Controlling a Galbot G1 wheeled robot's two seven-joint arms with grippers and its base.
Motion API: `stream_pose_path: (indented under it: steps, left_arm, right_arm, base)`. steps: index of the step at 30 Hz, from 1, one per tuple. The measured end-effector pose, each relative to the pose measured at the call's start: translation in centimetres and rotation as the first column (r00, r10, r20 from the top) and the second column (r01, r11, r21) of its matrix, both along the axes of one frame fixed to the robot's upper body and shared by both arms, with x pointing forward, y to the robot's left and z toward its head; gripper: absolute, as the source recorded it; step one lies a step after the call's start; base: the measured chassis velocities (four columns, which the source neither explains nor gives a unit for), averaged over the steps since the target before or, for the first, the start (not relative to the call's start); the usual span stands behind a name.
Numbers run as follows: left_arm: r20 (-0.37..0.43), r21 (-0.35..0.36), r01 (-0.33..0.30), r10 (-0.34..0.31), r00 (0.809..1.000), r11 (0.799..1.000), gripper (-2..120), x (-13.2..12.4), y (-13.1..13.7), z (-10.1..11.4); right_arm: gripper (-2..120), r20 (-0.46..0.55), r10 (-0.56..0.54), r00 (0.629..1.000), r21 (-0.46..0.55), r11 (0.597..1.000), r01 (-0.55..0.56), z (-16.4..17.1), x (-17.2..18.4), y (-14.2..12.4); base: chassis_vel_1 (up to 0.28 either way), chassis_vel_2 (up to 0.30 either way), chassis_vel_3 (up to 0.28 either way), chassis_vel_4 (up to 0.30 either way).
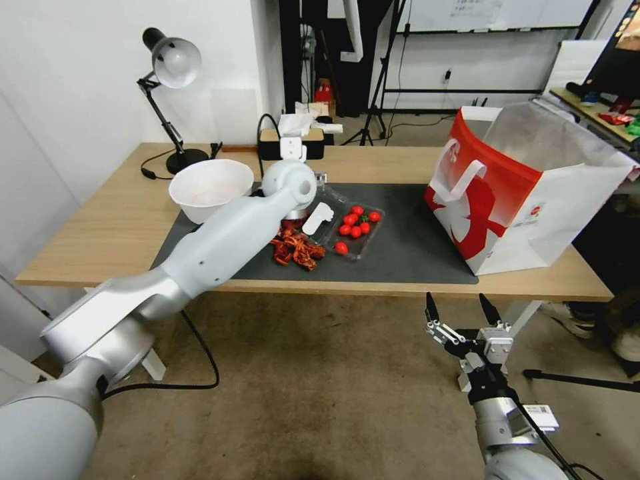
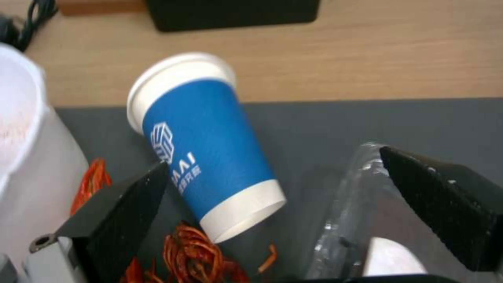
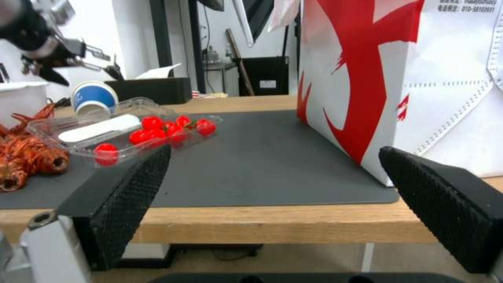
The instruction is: Pick up the trash from the table and place it into the takeout bag.
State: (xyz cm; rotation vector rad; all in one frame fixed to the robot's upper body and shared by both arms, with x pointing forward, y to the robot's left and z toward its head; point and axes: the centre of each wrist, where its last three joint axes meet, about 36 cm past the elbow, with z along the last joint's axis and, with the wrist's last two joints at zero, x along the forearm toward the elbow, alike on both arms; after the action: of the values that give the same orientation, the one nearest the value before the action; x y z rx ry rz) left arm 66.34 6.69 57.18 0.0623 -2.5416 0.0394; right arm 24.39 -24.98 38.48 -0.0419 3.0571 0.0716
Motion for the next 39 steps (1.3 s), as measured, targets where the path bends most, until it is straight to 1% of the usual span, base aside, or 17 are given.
stream_pose_path:
  steps: [1, 2, 5, 12, 14, 21, 22, 23, 24, 26, 27, 29, 30, 32, 34, 35, 39]
  left_arm:
    - [-0.016, -0.003, -0.023, 0.022, 1.000, 1.000, 100, 0.7, 0.0, -0.3]
    - [-0.016, -0.003, -0.023, 0.022, 1.000, 1.000, 100, 0.7, 0.0, -0.3]
    - [-0.055, -0.024, -0.078, 0.076, 0.996, 0.997, 100, 2.3, 0.0, -0.9]
    - [-0.063, -0.030, -0.097, 0.095, 0.993, 0.995, 100, 2.7, 0.2, -1.3]
    - [-0.078, -0.053, -0.115, 0.110, 0.991, 0.992, 100, 3.2, 0.4, -1.4]
    - [-0.091, -0.071, -0.127, 0.120, 0.989, 0.989, 100, 3.6, 0.4, -1.6]
    - [-0.097, -0.077, -0.129, 0.122, 0.988, 0.989, 97, 3.7, 0.4, -1.6]
    - [-0.099, -0.078, -0.130, 0.122, 0.988, 0.988, 88, 3.7, 0.5, -1.6]
    - [-0.099, -0.078, -0.130, 0.122, 0.988, 0.988, 88, 3.7, 0.5, -1.6]
    - [-0.100, -0.079, -0.132, 0.124, 0.987, 0.988, 77, 3.7, 0.5, -1.6]
    - [-0.100, -0.079, -0.132, 0.124, 0.987, 0.988, 77, 3.7, 0.5, -1.6]
    - [-0.101, -0.079, -0.133, 0.125, 0.987, 0.988, 66, 3.7, 0.7, -1.7]
    - [-0.101, -0.079, -0.133, 0.125, 0.987, 0.988, 66, 3.7, 0.7, -1.7]
    - [-0.103, -0.080, -0.133, 0.125, 0.987, 0.988, 55, 3.6, 0.7, -1.8]
    - [-0.103, -0.080, -0.134, 0.125, 0.987, 0.988, 55, 3.6, 0.7, -1.9]
    - [-0.105, -0.082, -0.134, 0.125, 0.987, 0.988, 50, 3.6, 0.8, -1.9]
    - [-0.107, -0.082, -0.135, 0.126, 0.986, 0.987, 45, 3.6, 0.9, -2.0]
  right_arm:
    - [100, -0.001, 0.000, 1.000, 0.001, 1.000, 0.000, 0.0, 0.0, 0.0]
    - [100, -0.001, 0.000, 1.000, 0.001, 1.000, 0.000, 0.0, 0.0, 0.0]
    - [100, -0.001, 0.001, 1.000, 0.004, 1.000, -0.001, -0.1, 0.0, 0.0]
    - [100, 0.000, 0.001, 1.000, 0.005, 1.000, -0.001, -0.2, 0.0, -0.1]
    - [100, 0.000, 0.003, 1.000, 0.007, 1.000, -0.003, -0.3, 0.0, 0.0]
    - [100, 0.003, 0.005, 1.000, 0.010, 1.000, -0.005, -0.4, 0.0, 0.0]
    - [100, 0.009, 0.007, 1.000, 0.010, 1.000, -0.007, -0.4, 0.0, 0.0]
    - [100, 0.009, 0.007, 1.000, 0.010, 1.000, -0.007, -0.4, 0.0, -0.1]
    - [100, 0.009, 0.007, 1.000, 0.010, 1.000, -0.007, -0.4, 0.0, -0.1]
    - [100, 0.009, 0.007, 1.000, 0.010, 1.000, -0.007, -0.4, 0.0, -0.1]
    - [100, 0.009, 0.007, 1.000, 0.010, 1.000, -0.007, -0.4, 0.0, -0.1]
    - [100, 0.010, 0.006, 1.000, 0.011, 1.000, -0.006, -0.4, 0.0, -0.1]
    - [100, 0.010, 0.006, 1.000, 0.011, 1.000, -0.006, -0.4, 0.0, -0.1]
    - [100, 0.011, 0.006, 1.000, 0.012, 1.000, -0.006, -0.4, 0.0, 0.0]
    - [100, 0.012, 0.006, 1.000, 0.013, 1.000, -0.006, -0.4, 0.1, 0.0]
    - [100, 0.013, 0.006, 1.000, 0.013, 1.000, -0.006, -0.4, 0.1, 0.0]
    - [100, 0.015, 0.006, 1.000, 0.014, 1.000, -0.006, -0.3, 0.1, 0.0]
  base:
    - [0.000, 0.000, 0.000, 0.000]
    - [0.000, 0.000, 0.000, 0.000]
    - [0.000, 0.000, 0.000, 0.000]
    - [0.000, 0.000, 0.000, 0.000]
    - [0.000, 0.000, 0.000, 0.000]
    - [0.000, 0.000, 0.000, 0.000]
    - [0.000, 0.000, 0.000, 0.000]
    - [0.000, 0.000, 0.000, 0.000]
    - [0.000, 0.000, 0.000, 0.000]
    - [0.000, 0.000, 0.000, 0.000]
    - [0.000, 0.000, 0.000, 0.000]
    - [0.000, 0.000, 0.000, 0.000]
    - [0.000, 0.000, 0.000, 0.000]
    - [0.000, 0.000, 0.000, 0.000]
    - [0.000, 0.000, 0.000, 0.000]
    - [0.000, 0.000, 0.000, 0.000]
    - [0.000, 0.000, 0.000, 0.000]
